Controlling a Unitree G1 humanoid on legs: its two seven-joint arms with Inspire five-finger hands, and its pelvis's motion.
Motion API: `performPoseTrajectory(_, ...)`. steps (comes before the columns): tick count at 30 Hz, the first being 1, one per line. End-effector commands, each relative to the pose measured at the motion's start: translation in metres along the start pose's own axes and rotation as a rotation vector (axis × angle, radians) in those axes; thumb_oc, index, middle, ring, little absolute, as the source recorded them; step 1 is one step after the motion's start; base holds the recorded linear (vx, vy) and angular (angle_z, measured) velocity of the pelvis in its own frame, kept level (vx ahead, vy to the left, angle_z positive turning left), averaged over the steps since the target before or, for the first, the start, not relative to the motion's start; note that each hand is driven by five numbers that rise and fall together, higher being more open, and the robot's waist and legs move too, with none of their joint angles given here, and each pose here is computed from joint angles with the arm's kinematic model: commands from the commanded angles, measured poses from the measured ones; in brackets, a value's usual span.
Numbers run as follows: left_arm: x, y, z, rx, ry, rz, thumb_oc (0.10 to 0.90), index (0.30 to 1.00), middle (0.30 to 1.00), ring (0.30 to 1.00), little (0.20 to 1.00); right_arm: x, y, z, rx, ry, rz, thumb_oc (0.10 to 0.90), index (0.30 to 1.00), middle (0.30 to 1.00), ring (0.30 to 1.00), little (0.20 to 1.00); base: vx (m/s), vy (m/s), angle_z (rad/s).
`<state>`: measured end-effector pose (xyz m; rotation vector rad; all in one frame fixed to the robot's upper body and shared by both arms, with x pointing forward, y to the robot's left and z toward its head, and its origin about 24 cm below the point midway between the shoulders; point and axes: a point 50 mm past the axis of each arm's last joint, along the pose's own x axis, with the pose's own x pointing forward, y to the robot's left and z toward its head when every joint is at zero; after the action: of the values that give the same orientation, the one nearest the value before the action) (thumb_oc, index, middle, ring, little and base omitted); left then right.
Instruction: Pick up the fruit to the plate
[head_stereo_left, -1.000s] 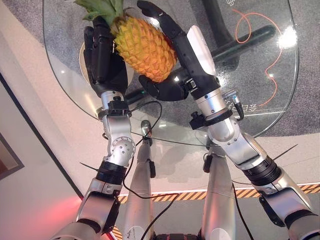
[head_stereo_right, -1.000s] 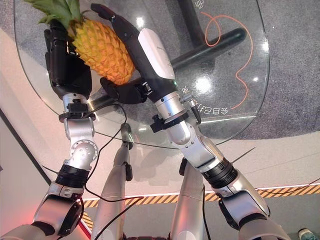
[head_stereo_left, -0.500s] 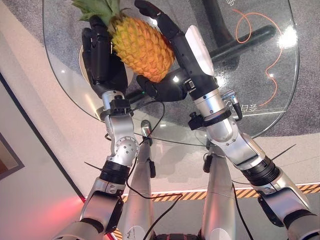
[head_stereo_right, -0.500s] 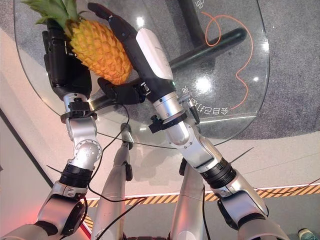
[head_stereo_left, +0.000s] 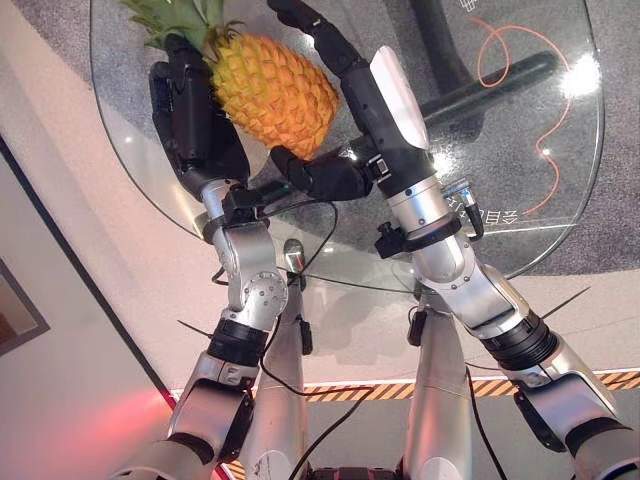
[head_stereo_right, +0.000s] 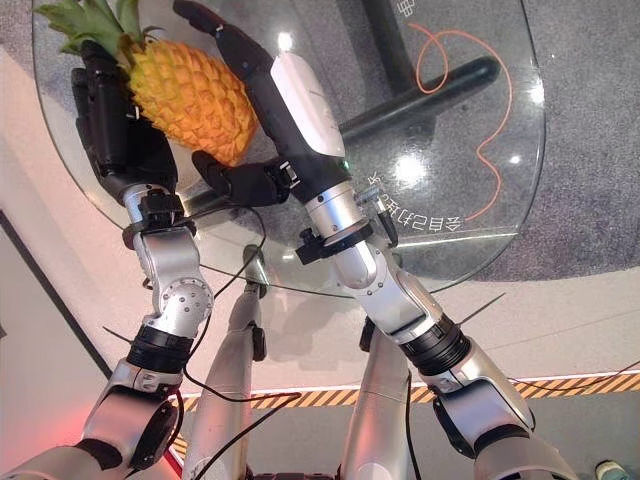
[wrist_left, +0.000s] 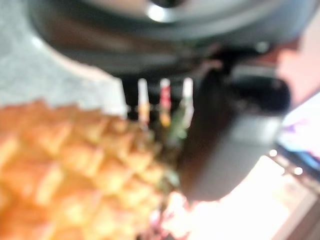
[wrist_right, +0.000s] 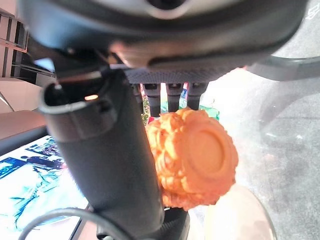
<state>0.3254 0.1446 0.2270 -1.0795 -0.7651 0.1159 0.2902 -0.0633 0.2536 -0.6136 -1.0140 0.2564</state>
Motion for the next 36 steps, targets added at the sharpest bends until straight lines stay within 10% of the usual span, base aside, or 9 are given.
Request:
performPoseTrajectory(1, 0.02, -0.048, 0.06, -0.073, -0.393, -0.192, 0.1, 0.3, 0.3, 0.3, 0.2, 0.028, -0.037, 0.033, -0.039, -0.19, -0.223, 0.8, 0.9, 0.9, 0.9, 0.9, 0.0, 0.0, 0.0)
performPoseTrajectory(36, 0.025, -0.053, 0.074, 0.098, -0.645, -0.025, 0.1, 0.3, 0.3, 0.3, 0.2, 0.029, -0.044, 0.02, -0.012, -0.117, -0.328, 0.8, 0.9, 0.9, 0.9, 0.9, 0.0, 0.0, 0.0)
